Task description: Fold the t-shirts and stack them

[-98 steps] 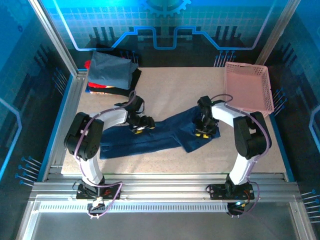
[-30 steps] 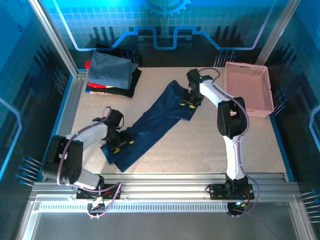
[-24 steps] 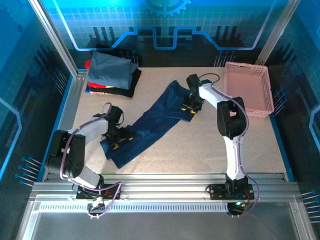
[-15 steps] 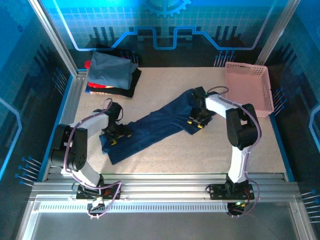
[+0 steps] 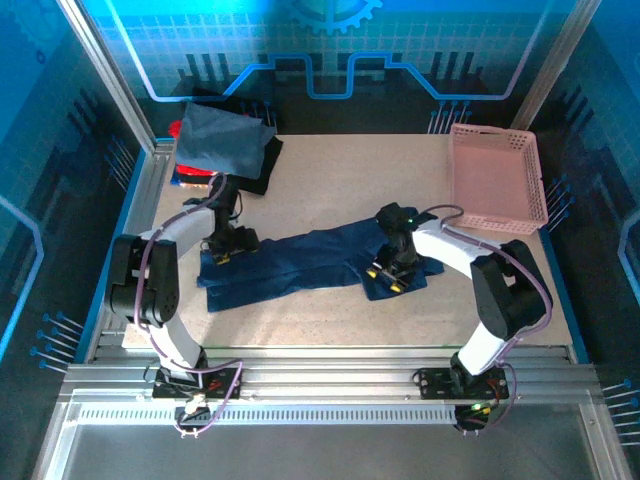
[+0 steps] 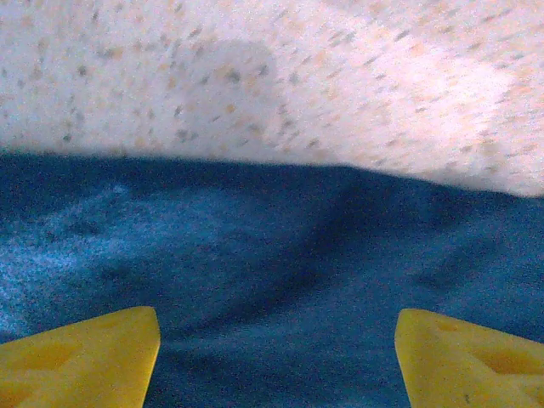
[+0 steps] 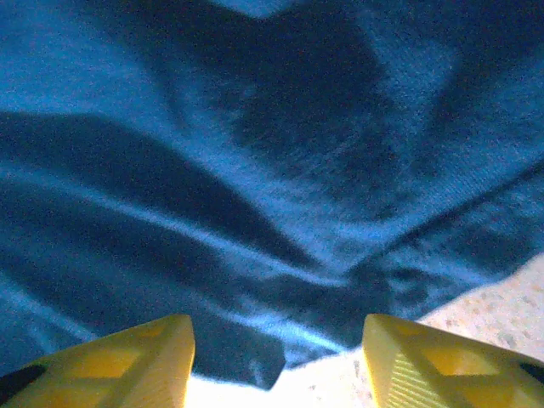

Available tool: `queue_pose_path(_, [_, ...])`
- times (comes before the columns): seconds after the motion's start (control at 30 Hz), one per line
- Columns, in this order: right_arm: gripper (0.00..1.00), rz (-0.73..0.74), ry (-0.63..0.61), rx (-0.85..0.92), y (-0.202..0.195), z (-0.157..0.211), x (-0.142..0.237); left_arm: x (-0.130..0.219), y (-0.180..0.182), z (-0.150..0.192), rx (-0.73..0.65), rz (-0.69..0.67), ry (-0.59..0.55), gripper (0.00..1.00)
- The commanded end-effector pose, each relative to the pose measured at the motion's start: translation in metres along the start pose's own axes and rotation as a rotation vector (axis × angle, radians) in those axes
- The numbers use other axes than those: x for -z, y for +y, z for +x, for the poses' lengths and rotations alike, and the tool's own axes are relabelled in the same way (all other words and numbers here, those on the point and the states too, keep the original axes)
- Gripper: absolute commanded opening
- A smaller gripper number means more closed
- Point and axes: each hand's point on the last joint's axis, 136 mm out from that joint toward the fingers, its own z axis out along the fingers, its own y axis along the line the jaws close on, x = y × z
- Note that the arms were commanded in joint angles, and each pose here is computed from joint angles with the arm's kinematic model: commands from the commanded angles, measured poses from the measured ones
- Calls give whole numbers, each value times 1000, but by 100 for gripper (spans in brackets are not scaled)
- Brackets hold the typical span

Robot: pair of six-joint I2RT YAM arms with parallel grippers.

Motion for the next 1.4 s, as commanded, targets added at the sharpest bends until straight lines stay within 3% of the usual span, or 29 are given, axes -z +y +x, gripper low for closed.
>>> queue_pose_path(0.0, [58, -71, -61, 78, 15, -21, 50, 48, -29, -18, -57, 140, -83, 75])
queue_pose_path(0.17, [58, -125, -182, 312, 28, -75, 85, 92, -25, -14, 11, 210, -133, 78])
queue_pose_path(0.4, [51, -159, -209, 515, 47, -131, 68, 82, 40, 9, 275, 213, -70, 77])
queue_pose_path(0.73, [50, -187, -151, 554, 66, -143, 39, 57, 73, 28, 441, 215, -31, 75])
queue_pose_path(1.0, [47, -172, -110, 549, 66, -140, 20, 42, 85, 33, 488, 212, -15, 74])
queue_pose_path(1.17, [37, -148, -95, 563, 71, -142, 11, 33, 85, 35, 500, 231, -7, 73])
queue_pose_path(1.37, [9, -148, -138, 544, 79, -154, 21, 21, 84, 39, 514, 242, 14, 69])
